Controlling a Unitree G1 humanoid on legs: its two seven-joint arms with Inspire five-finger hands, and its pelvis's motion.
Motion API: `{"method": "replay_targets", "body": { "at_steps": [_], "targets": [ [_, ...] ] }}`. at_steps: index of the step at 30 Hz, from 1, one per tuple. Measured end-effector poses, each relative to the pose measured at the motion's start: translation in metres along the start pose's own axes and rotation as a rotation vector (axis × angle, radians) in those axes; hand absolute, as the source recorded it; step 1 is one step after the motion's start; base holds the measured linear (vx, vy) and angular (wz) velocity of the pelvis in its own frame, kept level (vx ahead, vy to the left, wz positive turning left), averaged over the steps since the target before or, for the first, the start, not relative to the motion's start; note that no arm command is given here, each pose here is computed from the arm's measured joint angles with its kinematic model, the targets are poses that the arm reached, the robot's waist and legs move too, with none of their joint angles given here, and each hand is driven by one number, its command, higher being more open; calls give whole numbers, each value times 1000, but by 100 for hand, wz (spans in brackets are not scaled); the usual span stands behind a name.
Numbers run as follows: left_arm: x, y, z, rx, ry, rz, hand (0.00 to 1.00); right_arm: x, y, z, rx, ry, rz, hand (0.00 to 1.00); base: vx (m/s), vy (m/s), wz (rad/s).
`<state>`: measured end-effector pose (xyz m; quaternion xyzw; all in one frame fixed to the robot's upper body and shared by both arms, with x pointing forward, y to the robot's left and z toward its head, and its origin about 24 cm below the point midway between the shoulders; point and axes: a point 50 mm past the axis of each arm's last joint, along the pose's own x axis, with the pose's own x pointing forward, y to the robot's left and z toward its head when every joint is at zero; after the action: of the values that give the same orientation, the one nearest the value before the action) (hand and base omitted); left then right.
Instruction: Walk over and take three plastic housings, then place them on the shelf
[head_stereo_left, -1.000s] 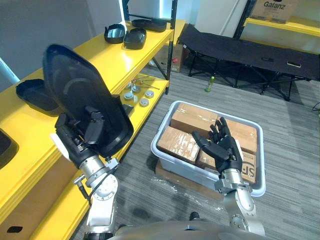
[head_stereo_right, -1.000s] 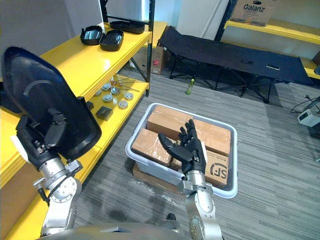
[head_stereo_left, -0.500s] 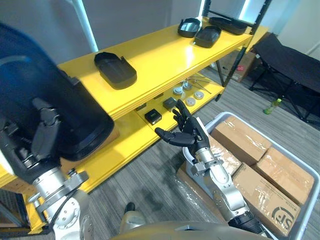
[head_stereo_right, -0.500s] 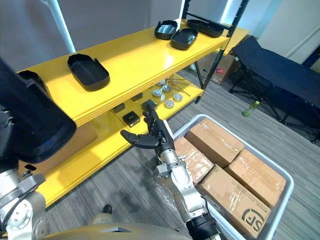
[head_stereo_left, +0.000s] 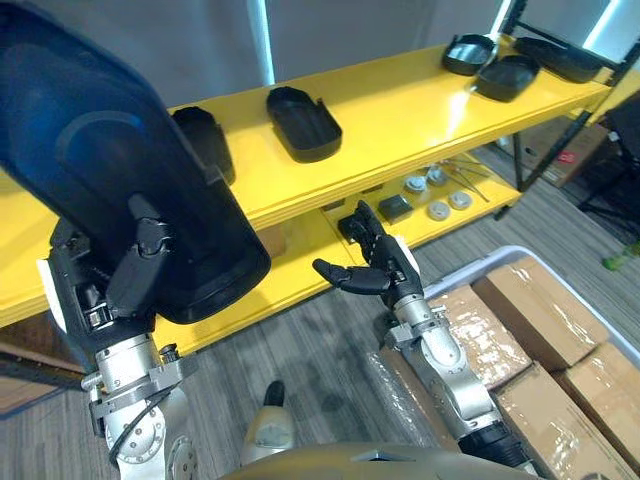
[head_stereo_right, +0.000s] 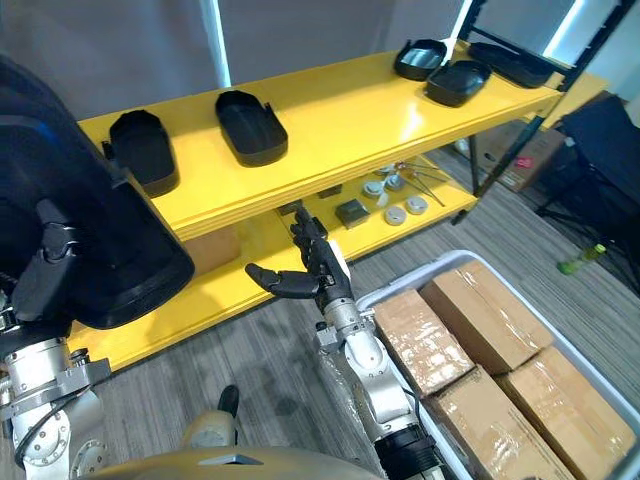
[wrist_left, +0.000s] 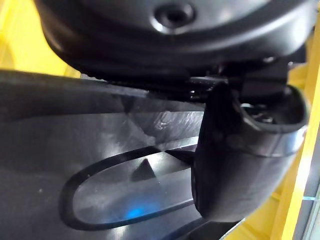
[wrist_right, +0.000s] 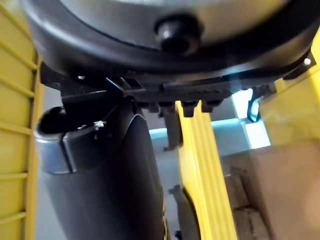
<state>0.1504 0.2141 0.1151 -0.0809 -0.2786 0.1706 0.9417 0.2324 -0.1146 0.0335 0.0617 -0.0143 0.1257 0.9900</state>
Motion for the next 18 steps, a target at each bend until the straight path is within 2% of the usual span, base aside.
{"method": "replay_targets", "body": {
  "at_steps": [4, 13, 18],
  "targets": [
    [2, -14, -12, -66, 33, -96, 0, -17, -17, -12, 20, 50, -118, 100, -2, -33, 77],
    [-1, -15, -18, -62, 65, -46, 0, -21, -22, -11, -41, 28, -118, 100, -108, -32, 2],
    [-1, -14, -16, -13, 49, -43, 0, -14, -22, -2, -34, -41, -142, 100, -35, 86, 3]
  ]
}}
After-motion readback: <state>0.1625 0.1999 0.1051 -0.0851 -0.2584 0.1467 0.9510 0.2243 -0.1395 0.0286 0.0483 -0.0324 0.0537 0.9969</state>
